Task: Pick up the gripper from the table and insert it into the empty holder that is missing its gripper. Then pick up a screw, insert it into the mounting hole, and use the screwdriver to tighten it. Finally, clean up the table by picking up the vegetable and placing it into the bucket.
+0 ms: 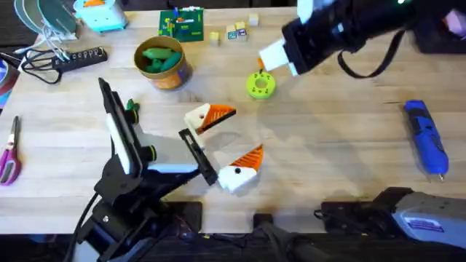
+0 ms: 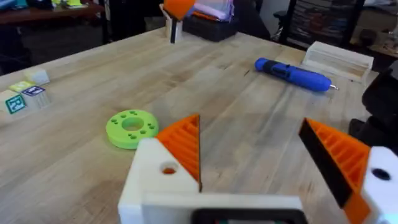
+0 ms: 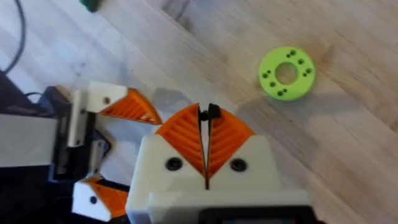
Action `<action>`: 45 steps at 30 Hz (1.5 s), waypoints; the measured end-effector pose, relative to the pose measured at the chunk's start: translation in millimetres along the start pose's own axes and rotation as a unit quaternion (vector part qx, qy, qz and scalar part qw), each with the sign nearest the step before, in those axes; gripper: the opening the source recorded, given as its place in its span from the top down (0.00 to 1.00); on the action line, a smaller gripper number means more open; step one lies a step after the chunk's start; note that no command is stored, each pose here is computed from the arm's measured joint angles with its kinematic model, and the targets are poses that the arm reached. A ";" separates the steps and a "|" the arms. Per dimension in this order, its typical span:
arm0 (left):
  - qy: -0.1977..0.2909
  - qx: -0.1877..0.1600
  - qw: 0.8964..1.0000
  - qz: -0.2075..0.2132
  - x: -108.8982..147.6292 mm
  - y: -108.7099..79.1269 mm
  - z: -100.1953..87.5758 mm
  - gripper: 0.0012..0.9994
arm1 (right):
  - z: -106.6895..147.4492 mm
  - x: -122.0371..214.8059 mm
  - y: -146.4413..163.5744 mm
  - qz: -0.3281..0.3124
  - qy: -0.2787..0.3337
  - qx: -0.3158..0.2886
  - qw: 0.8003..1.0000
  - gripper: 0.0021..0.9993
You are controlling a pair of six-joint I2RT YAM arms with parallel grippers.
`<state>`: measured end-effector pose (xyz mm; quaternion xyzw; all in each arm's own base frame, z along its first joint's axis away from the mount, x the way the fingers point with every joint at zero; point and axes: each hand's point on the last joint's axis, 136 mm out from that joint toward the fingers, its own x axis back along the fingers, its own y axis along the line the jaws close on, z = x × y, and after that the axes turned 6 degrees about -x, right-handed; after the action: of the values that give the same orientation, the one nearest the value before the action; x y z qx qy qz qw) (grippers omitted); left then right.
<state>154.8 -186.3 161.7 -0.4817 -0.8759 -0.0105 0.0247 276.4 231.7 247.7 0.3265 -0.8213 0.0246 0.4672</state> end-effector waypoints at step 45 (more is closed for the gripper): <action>0.000 0.003 1.000 -0.001 0.0 0.3 0.2 0.01 | 25.1 -65.9 130.5 -0.088 0.126 0.123 0.980 0.99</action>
<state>155.0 -186.1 161.5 -0.4810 -0.8763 -0.0077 0.0267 207.6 359.3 216.5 0.4463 -0.7145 0.1253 0.5239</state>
